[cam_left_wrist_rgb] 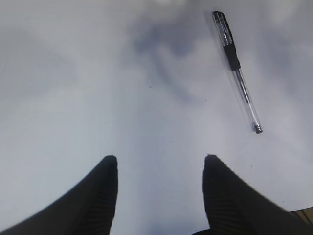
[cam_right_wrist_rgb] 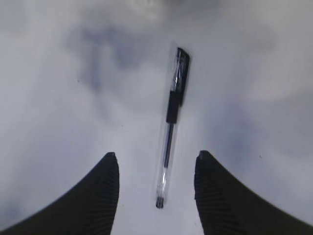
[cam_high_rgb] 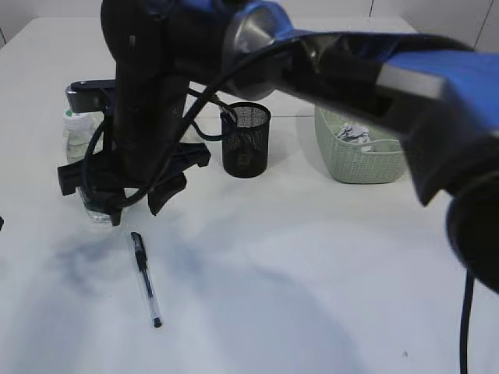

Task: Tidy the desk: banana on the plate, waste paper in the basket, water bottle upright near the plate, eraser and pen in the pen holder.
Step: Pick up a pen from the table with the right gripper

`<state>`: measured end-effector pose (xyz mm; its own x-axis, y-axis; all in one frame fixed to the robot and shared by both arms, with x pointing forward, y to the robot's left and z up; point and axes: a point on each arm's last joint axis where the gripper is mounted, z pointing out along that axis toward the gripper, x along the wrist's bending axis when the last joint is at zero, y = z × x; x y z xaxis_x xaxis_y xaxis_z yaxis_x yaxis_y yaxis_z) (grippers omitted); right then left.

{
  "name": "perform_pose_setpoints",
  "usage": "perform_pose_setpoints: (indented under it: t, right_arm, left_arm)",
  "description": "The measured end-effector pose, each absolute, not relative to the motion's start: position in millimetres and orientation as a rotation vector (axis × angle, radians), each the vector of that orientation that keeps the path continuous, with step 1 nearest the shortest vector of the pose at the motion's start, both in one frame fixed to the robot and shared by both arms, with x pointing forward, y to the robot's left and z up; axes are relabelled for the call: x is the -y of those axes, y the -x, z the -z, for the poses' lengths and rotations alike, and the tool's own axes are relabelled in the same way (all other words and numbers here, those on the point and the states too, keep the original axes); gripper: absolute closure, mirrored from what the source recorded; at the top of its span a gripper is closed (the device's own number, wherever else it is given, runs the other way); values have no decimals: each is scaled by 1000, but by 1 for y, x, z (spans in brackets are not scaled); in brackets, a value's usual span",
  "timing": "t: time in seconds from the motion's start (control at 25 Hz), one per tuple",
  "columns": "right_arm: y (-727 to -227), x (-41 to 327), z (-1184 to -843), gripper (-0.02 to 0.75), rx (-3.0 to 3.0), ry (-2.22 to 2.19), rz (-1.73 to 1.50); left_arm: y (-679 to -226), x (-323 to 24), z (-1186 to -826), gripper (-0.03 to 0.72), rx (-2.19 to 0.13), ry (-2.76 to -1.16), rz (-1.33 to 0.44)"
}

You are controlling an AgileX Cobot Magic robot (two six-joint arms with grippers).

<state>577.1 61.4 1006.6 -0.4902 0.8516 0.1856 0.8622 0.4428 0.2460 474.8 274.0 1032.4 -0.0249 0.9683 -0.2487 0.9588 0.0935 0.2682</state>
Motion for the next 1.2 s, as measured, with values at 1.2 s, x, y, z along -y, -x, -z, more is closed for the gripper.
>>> perform_pose_setpoints:
  t: [1.2]
  right_arm:
    - [-597, -88, -917, 365, 2580, 1711, 327]
  left_arm:
    - [-477, -276, -1033, 293, -2007, -1905, -83]
